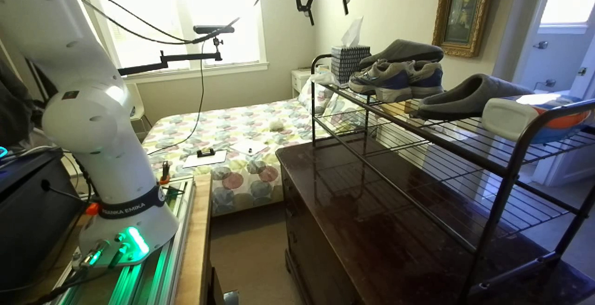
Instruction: Shift one sneaker to the bottom shelf
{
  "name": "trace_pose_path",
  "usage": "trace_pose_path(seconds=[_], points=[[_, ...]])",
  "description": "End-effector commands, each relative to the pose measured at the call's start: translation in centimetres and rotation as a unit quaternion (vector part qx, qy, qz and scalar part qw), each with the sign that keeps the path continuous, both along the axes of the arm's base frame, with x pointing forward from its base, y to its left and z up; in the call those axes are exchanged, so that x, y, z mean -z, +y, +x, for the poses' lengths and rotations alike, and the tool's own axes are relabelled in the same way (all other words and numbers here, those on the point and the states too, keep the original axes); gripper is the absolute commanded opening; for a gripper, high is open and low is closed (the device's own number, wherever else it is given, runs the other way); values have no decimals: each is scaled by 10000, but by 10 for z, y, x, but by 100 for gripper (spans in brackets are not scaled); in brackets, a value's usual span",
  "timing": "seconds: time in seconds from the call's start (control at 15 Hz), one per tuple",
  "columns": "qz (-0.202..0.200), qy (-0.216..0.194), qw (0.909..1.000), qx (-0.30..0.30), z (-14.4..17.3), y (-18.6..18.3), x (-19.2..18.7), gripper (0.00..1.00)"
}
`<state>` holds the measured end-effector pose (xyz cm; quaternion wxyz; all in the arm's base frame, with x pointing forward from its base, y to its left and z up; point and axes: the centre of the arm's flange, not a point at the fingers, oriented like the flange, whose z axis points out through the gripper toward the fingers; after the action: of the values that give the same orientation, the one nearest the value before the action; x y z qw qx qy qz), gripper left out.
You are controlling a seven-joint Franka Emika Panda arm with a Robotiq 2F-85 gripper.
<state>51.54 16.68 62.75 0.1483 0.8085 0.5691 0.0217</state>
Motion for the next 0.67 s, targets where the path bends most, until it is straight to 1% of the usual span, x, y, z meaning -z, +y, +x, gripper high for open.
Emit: trace_pose_path(seconds=[0.0, 0.07, 0.2, 0.27, 0.47, 0.53, 0.6], points=[[2, -4, 10000, -20, 1, 0, -1, 100], [-28, -103, 9999, -19, -2, -4, -1, 100], [-212, -53, 9983, -532, 2, -6, 3, 100], [-341, 52, 9963, -792, 7, -7, 5, 100], [-429, 402, 9858, -1573, 20, -11, 9, 100], [-517, 513, 9822, -1732, 26, -15, 11, 100], [-477, 589, 9809, -1791, 33, -21, 15, 100]])
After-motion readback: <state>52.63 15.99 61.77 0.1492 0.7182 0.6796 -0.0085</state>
